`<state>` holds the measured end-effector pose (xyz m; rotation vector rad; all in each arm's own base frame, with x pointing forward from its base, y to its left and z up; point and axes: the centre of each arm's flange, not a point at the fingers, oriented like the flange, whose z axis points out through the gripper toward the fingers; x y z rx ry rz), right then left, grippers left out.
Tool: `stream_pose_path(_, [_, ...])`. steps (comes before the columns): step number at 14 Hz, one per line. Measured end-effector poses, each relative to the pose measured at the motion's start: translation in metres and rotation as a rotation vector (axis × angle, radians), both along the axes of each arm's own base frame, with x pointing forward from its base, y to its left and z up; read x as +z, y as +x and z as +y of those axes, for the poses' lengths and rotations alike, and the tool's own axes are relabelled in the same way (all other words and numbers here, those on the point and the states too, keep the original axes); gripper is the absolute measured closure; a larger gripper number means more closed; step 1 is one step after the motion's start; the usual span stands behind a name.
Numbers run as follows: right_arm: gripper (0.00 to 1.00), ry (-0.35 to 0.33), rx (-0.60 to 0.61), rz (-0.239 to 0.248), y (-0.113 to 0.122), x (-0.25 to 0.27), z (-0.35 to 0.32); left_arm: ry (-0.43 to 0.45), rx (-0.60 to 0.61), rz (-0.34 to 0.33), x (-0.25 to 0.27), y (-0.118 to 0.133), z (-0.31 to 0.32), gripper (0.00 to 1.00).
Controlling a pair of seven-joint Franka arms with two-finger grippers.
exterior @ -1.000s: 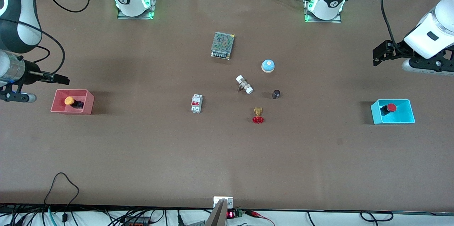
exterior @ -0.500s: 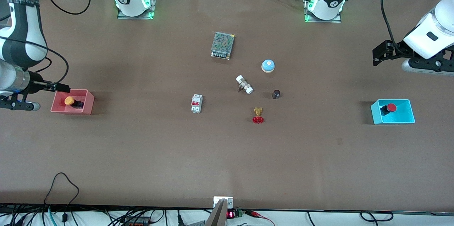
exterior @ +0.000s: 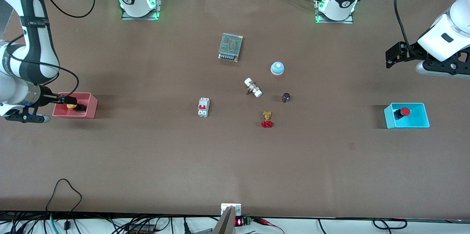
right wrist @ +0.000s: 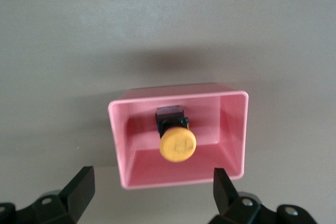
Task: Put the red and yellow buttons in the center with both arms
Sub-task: 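Lower the right gripper onto the yellow button while the left gripper reaches the red button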
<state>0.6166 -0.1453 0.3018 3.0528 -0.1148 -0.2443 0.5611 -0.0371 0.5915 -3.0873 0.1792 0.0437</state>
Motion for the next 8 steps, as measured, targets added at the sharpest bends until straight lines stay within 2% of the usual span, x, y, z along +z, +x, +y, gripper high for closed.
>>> stream_pose_path(3, [0.0,-0.004,0.021,0.001,0.003,-0.022,-0.003,0.003,0.041,0.058,-0.033,0.015,0.022,0.0])
stream_pose_path(8, [0.0,-0.004,0.021,0.014,0.0,-0.042,-0.017,0.004,0.211,0.184,-0.116,0.042,0.132,0.0])
